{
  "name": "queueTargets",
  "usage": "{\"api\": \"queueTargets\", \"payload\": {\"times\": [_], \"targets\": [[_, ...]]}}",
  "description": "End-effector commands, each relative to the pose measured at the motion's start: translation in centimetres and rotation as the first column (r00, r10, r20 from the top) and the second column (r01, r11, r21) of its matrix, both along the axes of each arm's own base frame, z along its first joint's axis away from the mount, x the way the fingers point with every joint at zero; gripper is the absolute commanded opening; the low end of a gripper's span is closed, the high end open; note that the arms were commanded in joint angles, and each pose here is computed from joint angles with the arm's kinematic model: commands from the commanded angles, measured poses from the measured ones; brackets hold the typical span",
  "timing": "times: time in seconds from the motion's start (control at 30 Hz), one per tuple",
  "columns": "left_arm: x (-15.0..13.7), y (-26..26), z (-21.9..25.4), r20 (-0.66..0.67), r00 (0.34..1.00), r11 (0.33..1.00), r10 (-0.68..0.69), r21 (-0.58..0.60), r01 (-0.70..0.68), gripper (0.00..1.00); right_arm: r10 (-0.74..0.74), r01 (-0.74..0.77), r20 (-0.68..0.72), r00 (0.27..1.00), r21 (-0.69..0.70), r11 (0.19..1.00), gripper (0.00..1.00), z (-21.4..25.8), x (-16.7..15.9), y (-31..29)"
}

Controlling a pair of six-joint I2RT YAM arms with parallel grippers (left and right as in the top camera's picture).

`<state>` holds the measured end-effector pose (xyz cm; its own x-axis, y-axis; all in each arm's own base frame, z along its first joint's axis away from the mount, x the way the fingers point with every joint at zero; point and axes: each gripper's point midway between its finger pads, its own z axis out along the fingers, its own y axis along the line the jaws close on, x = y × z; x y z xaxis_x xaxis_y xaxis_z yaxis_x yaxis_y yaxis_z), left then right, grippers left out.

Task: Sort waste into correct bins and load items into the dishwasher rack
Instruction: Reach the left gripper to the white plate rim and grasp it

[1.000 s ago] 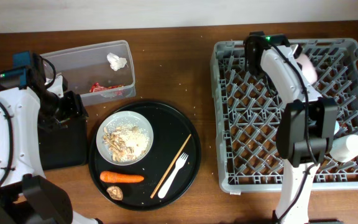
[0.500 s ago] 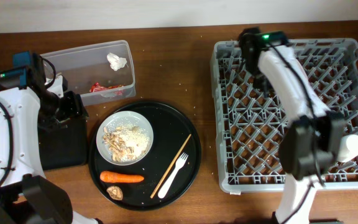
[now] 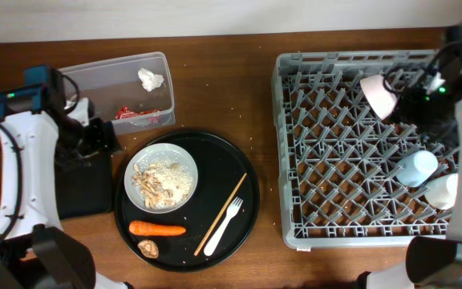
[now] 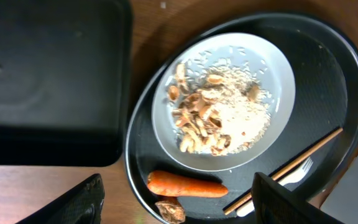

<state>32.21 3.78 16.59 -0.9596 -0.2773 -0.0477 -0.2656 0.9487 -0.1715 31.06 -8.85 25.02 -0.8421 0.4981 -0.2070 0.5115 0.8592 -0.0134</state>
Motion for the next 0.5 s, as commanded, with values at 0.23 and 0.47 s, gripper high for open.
{"api": "queueTargets", "payload": {"times": [0.23, 0.47], "targets": [[0.2, -9.8, 0.7, 0.041, 0.957, 0.958, -0.286, -0.004, 0.287, 0.87, 0.185, -0.186, 0.019, 0.982, 0.183, 0.965, 0.78, 0.9, -3.0, 3.3], [0.3, -14.9, -1.2, 0.078, 0.918, 0.921, -0.389, -0.002, 0.390, 0.96, 0.198, -0.179, -0.058, 0.978, 0.236, 0.955, 0.78, -1.9, -5.0, 4.1]]}}
